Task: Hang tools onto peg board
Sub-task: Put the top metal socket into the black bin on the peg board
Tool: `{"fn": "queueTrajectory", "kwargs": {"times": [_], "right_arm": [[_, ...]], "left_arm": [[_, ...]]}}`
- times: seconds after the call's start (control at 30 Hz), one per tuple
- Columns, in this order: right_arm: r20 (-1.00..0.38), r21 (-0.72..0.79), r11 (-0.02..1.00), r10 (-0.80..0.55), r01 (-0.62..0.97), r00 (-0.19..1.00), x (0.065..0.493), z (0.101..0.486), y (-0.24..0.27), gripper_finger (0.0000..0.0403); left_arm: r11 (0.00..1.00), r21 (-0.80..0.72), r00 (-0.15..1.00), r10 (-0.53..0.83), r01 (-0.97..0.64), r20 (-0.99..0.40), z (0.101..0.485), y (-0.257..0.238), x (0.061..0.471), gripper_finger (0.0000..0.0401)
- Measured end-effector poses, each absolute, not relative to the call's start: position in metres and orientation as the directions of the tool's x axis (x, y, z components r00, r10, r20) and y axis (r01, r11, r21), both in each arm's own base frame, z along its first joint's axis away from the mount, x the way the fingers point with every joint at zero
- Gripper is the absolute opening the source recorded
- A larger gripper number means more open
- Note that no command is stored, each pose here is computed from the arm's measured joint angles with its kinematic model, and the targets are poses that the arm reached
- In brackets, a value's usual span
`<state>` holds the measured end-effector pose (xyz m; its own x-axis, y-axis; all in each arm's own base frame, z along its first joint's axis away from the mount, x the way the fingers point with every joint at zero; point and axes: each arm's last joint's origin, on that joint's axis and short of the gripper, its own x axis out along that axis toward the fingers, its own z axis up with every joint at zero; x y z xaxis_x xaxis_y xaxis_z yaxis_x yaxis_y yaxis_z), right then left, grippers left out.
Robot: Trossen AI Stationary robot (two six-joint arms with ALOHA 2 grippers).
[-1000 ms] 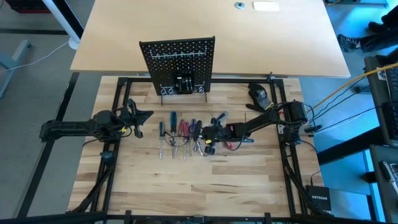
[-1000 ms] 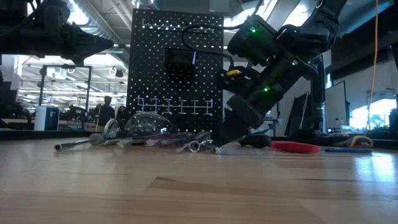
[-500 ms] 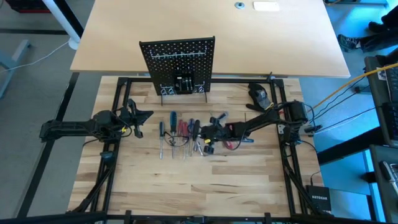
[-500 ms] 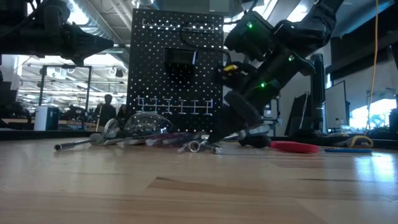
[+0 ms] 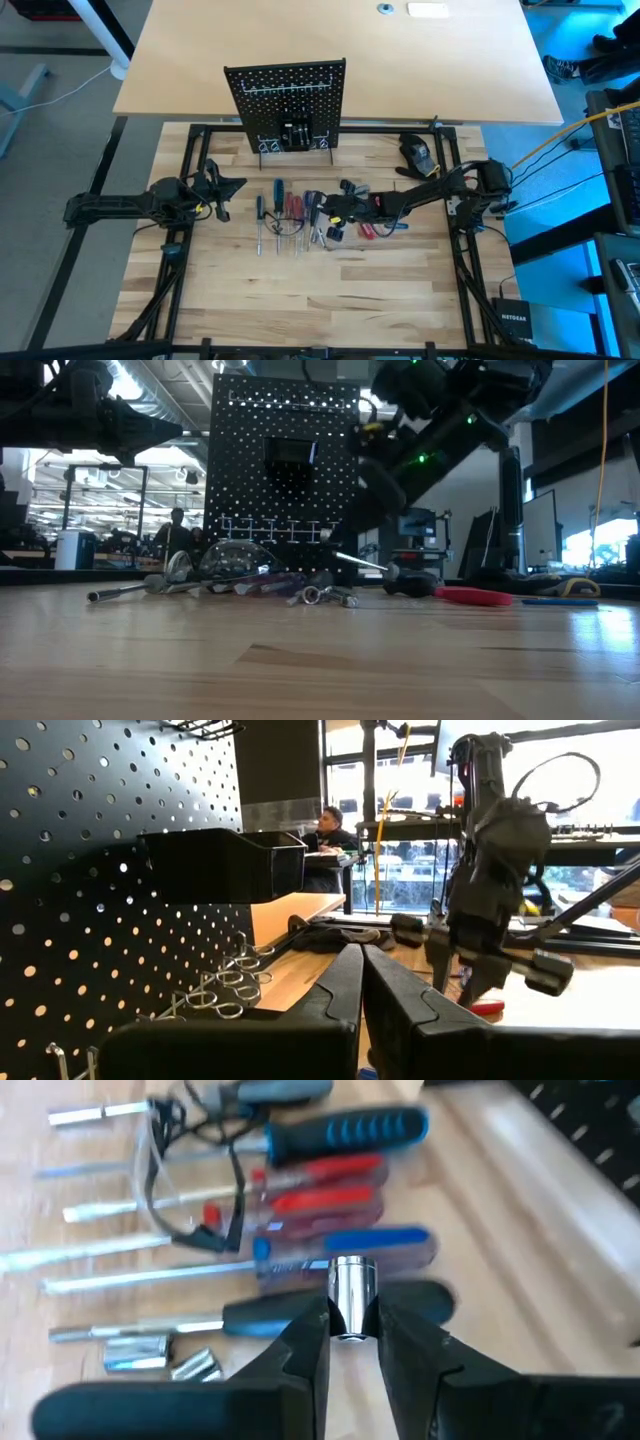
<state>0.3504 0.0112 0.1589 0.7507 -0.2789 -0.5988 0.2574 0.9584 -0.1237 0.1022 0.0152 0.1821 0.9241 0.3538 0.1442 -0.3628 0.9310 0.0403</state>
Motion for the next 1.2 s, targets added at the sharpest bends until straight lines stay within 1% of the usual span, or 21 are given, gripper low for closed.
{"fn": "queueTrajectory", "kwargs": {"times": [0.17,0.5,0.7,0.97,1.2], "right_arm": [[-0.535,-0.149,0.946,-0.323,0.288,0.781,0.345,0.183,0.01,0.0075],[-0.356,-0.202,0.912,-0.408,0.357,0.841,0.334,0.232,0.003,0.0076],[-0.25,-0.158,0.899,-0.437,0.409,0.864,0.335,0.247,-0.013,0.0076],[-0.134,-0.084,0.899,-0.438,0.43,0.889,0.338,0.26,-0.038,0.0076],[-0.048,-0.084,0.897,-0.438,0.434,0.898,0.347,0.292,-0.039,0.0076]], "left_arm": [[0.931,0.04,0.924,0.354,-0.363,0.144,0.182,0.015,0.102,0.0001],[0.931,0.04,0.924,0.354,-0.363,0.144,0.182,0.015,0.102,0.0001],[0.931,0.04,0.924,0.354,-0.363,0.145,0.182,0.015,0.102,0.0001],[0.931,0.04,0.924,0.354,-0.363,0.145,0.182,0.015,0.102,0.0001],[0.931,0.041,0.924,0.354,-0.363,0.146,0.182,0.015,0.102,0.0001]]}}
